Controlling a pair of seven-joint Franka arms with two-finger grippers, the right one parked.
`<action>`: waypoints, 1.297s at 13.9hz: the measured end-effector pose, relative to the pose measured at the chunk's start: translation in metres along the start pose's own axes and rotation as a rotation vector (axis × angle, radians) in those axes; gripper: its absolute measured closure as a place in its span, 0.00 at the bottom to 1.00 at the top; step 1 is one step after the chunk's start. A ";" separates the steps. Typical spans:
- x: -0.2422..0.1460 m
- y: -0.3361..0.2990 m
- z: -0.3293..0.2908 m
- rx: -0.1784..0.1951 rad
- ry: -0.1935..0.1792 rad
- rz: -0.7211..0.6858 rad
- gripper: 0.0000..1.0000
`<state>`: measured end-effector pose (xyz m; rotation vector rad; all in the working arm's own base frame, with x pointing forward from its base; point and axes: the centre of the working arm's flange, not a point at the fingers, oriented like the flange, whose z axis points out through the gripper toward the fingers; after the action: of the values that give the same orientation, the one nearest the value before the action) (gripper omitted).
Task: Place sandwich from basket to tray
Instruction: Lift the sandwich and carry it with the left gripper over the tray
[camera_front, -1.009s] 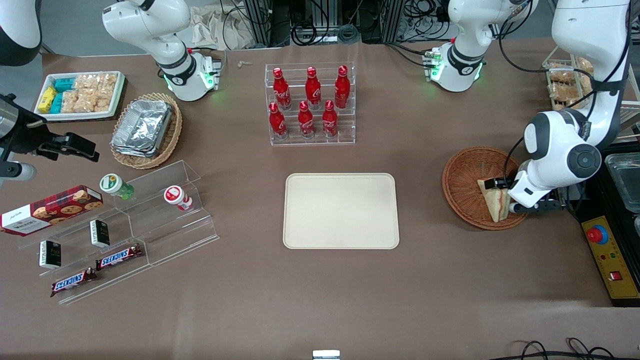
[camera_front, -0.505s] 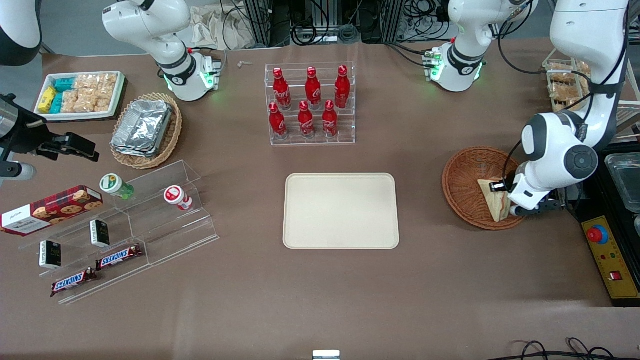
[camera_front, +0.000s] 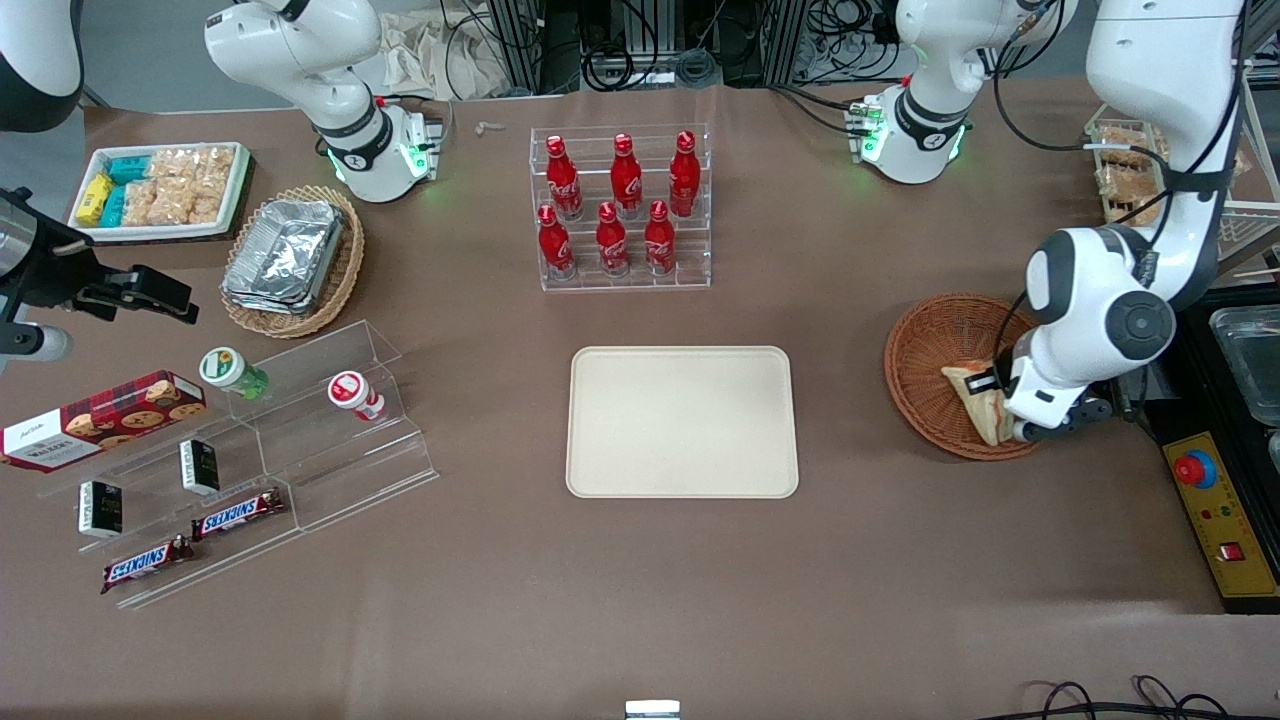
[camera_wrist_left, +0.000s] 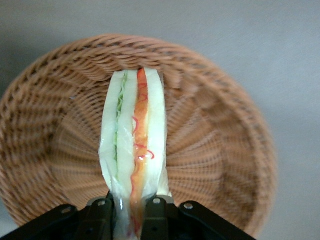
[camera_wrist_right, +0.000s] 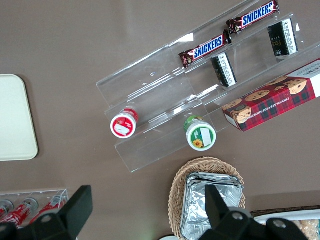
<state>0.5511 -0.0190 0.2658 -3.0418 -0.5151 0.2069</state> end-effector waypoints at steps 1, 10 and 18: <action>0.000 0.011 -0.011 0.007 -0.008 -0.016 0.77; -0.008 0.122 -0.182 0.026 -0.004 -0.130 0.84; -0.069 0.266 -0.133 0.055 -0.056 0.041 0.84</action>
<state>0.5912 -0.2962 0.3871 -3.0025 -0.4422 0.3044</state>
